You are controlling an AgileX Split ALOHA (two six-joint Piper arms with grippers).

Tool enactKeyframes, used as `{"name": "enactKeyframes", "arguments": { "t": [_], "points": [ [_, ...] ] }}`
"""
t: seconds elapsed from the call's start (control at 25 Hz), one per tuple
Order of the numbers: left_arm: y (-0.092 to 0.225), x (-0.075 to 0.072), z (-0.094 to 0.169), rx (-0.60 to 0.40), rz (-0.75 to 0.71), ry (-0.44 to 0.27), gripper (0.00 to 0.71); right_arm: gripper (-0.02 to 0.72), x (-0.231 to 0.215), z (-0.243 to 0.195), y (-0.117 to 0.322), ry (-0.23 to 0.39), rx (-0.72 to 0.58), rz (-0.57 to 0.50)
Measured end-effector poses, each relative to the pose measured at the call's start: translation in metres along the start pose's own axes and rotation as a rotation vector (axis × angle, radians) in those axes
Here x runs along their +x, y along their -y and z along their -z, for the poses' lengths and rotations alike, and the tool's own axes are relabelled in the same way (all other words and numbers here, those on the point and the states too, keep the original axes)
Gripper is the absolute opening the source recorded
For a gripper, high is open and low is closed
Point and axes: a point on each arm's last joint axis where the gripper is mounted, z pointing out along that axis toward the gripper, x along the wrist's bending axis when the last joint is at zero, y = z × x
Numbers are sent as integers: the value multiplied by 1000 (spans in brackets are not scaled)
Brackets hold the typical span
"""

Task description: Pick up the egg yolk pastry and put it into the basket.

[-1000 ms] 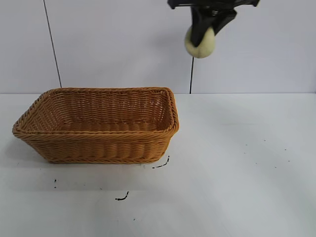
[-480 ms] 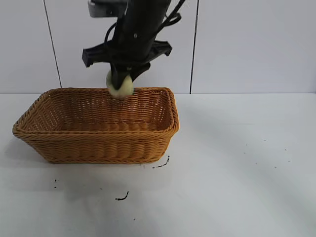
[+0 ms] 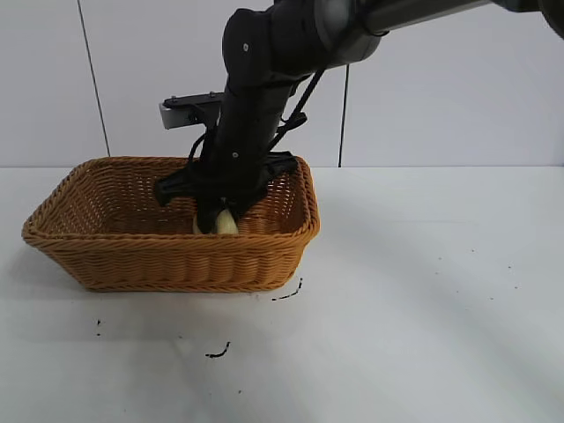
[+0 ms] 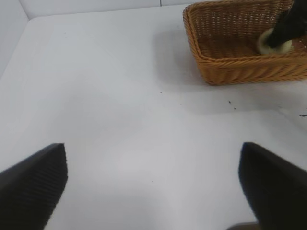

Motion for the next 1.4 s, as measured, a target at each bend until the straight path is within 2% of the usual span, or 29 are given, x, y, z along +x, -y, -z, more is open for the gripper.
{"name": "enactKeyframes", "arguments": {
  "t": [0.08,0.2,0.44,0.64,0.96,1.0,1.16,1.4],
  "points": [
    [0,0,0,0,0,0,697,521,0,6,-1,0,7,0],
    [0,0,0,0,0,0,697,573,0,28,-9,3,-9,5],
    [0,0,0,0,0,0,697,583,-6,108,-31,19,-105,3],
    [0,0,0,0,0,0,697,583,-39,141,-32,63,-124,-64],
    [0,0,0,0,0,0,697,583,-148,154,-8,221,-68,-231],
    [0,0,0,0,0,0,697,583,-148,154,-8,221,-68,-231],
    [0,0,0,0,0,0,697,583,-227,171,27,312,-19,-389],
    [0,0,0,0,0,0,697,582,-278,188,63,358,46,-528]
  ]
}}
